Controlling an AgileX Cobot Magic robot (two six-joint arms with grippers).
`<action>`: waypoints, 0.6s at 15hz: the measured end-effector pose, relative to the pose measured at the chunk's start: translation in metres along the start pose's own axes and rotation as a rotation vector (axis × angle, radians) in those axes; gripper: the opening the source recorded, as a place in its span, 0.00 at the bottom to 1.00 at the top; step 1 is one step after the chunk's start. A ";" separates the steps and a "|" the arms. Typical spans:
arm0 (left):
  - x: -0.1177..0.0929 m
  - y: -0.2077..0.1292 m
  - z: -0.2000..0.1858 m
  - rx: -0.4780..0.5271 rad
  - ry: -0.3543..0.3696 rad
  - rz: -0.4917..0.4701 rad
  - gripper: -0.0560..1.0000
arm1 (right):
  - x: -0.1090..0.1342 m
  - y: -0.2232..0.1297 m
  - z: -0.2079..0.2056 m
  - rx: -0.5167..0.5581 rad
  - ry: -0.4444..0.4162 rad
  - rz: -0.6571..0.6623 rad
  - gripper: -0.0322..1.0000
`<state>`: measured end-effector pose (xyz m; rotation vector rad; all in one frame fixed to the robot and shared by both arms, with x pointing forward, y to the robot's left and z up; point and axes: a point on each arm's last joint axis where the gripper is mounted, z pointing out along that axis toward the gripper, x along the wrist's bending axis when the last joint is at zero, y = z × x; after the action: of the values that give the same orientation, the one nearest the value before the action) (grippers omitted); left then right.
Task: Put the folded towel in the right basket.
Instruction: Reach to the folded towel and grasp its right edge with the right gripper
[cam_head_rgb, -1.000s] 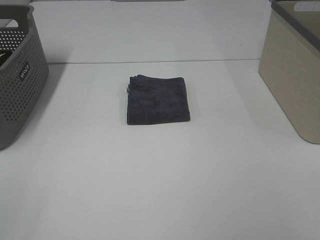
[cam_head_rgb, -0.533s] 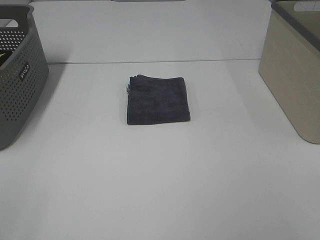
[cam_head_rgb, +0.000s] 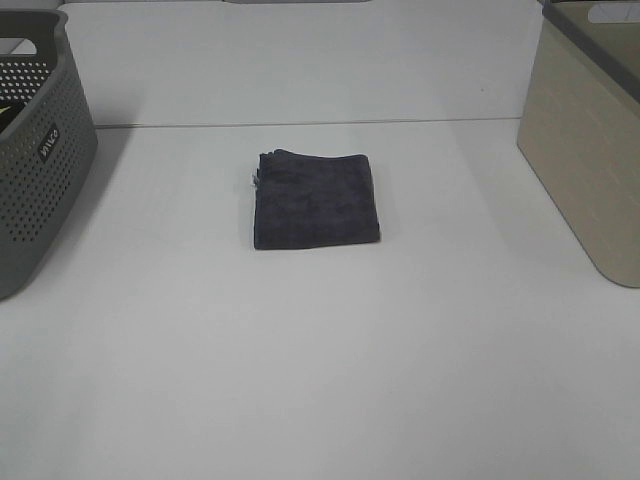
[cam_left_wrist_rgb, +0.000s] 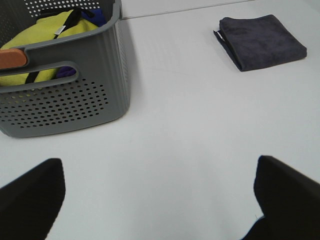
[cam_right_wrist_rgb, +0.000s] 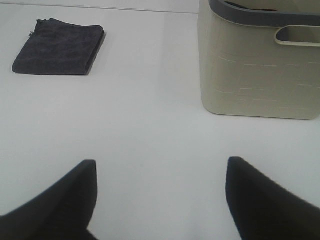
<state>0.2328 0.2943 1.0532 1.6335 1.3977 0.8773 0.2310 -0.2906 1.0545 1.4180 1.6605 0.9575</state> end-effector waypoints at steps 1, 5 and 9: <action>0.000 0.000 0.000 0.000 0.000 0.000 0.98 | 0.000 0.000 0.000 0.000 0.000 0.000 0.70; 0.000 0.000 0.000 0.000 0.000 0.000 0.98 | 0.000 0.000 0.000 0.000 0.000 0.000 0.70; 0.000 0.000 0.000 0.000 0.000 0.000 0.98 | -0.003 0.023 0.007 -0.042 -0.005 0.032 0.70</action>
<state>0.2328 0.2943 1.0532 1.6335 1.3977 0.8773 0.2474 -0.2909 1.0717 1.4215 1.6095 1.0004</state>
